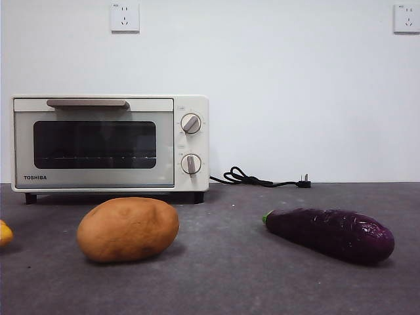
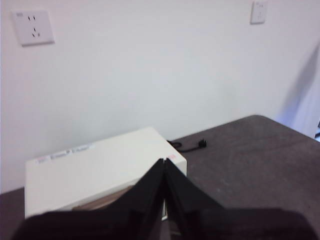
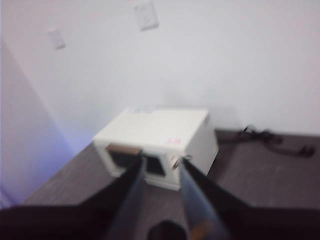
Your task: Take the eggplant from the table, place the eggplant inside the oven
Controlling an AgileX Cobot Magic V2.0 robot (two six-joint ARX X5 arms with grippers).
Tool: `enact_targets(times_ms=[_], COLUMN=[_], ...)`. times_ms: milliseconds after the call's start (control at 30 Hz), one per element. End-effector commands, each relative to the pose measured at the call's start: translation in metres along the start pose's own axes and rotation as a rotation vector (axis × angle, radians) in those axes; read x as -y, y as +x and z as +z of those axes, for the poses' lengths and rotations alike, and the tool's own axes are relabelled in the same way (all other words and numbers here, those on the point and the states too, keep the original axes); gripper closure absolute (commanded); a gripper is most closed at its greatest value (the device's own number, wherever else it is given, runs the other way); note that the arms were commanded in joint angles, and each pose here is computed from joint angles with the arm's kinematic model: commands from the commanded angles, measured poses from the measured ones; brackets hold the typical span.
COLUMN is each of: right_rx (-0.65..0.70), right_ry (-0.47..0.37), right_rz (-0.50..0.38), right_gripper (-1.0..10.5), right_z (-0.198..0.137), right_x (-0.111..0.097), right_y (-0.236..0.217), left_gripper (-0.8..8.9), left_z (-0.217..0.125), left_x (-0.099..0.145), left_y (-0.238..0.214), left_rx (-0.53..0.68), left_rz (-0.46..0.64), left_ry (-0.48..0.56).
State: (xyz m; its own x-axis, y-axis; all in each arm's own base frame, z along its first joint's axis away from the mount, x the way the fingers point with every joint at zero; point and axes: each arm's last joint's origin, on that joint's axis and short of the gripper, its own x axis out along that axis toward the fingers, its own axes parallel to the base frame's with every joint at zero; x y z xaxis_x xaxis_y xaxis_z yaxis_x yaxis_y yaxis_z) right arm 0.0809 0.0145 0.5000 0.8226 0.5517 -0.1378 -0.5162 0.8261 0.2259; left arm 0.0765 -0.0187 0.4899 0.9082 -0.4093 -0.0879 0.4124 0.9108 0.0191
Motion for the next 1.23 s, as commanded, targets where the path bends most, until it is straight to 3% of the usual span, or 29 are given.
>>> enact_targets(times_ms=[33,233,600,800,1067,1233], right_rx=[-0.056,-0.181,-0.403,-0.464,-0.482,-0.487], right_ry=[0.0,0.023,0.045,0.034,0.0,-0.016], right_rz=[0.025,0.046,0.158,0.213,0.245,0.219], right_gripper=[6.1,3.8,3.8,3.8,3.8,3.8], right_z=[-0.003,-0.013,-0.029,-0.034,-0.035,-0.036], right_x=[0.003,0.009,0.009,0.005,-0.001,-0.002], right_y=[0.006,0.017,0.039,0.048,0.05,0.051], left_gripper=[8.17,8.17,8.18,8.19,8.19,8.19], left_z=[-0.001,-0.002,-0.006,-0.014,-0.044,-0.069], left_x=[0.0,-0.003,-0.013,-0.029,-0.073,-0.105], left_y=[0.002,0.011,0.046,0.086,0.159,0.196], left_rx=[-0.009,-0.032,-0.118,-0.195,-0.337,-0.382], left_rz=[-0.004,-0.005,-0.008,0.067,0.099,0.081], left_ry=[0.013,0.009,0.031,0.064,-0.006,-0.089])
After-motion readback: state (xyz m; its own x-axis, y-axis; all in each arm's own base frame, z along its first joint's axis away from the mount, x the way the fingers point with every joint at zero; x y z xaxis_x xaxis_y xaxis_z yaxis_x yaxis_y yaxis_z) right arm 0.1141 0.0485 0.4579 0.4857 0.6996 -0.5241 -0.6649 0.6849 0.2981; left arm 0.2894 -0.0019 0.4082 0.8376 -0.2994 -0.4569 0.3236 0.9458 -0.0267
